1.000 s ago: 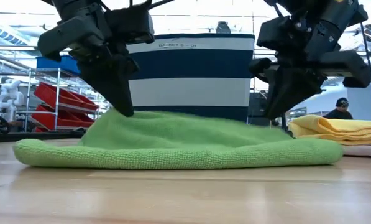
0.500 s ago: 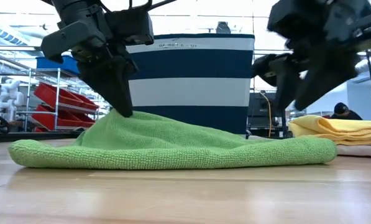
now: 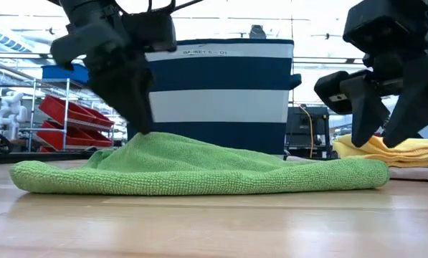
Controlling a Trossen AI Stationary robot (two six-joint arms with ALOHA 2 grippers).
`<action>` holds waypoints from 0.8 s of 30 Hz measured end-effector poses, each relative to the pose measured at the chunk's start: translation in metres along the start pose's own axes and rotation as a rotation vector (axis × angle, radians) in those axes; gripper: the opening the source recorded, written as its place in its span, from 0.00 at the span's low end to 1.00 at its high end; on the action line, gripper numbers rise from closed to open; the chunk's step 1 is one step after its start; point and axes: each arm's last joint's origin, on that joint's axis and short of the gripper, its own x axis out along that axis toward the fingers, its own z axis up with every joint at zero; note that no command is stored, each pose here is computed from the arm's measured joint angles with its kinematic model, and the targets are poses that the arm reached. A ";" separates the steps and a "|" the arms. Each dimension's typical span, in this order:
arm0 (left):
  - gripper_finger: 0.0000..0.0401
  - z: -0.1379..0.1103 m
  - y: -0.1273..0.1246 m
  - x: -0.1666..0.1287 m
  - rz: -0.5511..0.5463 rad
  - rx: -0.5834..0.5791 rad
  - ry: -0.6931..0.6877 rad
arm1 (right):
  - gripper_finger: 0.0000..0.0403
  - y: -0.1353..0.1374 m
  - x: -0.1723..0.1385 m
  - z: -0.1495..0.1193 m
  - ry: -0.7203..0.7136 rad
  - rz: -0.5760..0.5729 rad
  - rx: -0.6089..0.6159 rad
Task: Fold towel
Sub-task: Fold the green towel
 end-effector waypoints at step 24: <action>0.41 0.017 -0.007 0.082 -0.111 -0.051 -0.180 | 0.01 0.012 0.033 -0.009 0.042 -0.078 -0.099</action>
